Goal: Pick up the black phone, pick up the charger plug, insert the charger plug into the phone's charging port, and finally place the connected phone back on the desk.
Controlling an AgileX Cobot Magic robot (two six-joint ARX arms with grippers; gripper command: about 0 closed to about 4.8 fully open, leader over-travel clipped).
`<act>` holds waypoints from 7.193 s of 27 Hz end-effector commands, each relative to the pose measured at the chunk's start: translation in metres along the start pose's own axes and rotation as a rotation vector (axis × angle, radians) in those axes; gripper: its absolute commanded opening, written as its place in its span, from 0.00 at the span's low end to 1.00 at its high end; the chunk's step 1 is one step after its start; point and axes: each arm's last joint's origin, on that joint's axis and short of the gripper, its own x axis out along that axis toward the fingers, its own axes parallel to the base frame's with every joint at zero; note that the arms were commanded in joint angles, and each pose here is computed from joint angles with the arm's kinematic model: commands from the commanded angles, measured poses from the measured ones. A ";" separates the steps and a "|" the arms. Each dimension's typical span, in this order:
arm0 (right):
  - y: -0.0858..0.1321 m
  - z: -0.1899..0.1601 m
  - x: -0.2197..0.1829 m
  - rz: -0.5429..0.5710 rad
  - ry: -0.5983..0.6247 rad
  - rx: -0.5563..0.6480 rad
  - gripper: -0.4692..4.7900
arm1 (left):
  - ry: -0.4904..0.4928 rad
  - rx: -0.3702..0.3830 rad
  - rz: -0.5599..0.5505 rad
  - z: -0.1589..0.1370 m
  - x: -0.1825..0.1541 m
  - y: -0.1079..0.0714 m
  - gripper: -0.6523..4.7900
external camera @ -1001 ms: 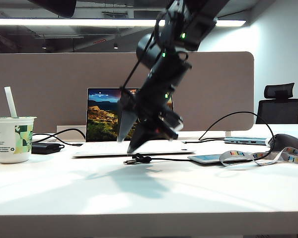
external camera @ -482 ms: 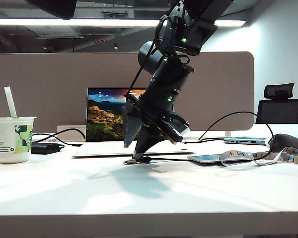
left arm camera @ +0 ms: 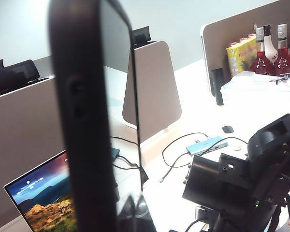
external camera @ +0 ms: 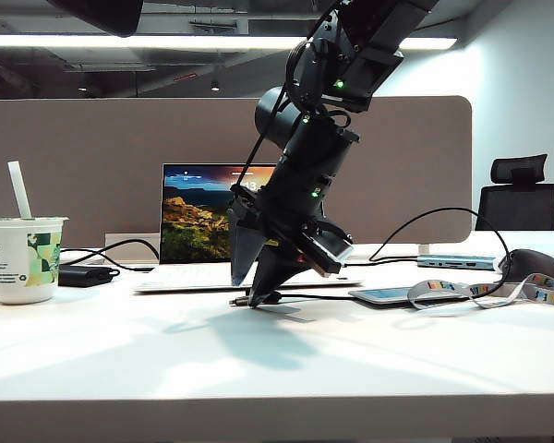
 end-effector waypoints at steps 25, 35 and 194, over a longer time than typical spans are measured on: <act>-0.016 0.004 0.016 -0.127 0.043 -0.014 0.07 | -0.036 0.011 0.035 0.008 -0.003 0.002 0.11; -0.005 0.013 -0.016 -0.033 0.071 -0.215 0.07 | -0.037 0.011 0.035 0.008 -0.004 0.002 0.11; 0.019 -0.058 -0.304 1.327 0.107 -1.857 0.07 | -0.131 -0.383 -0.754 -0.007 0.038 -0.016 0.11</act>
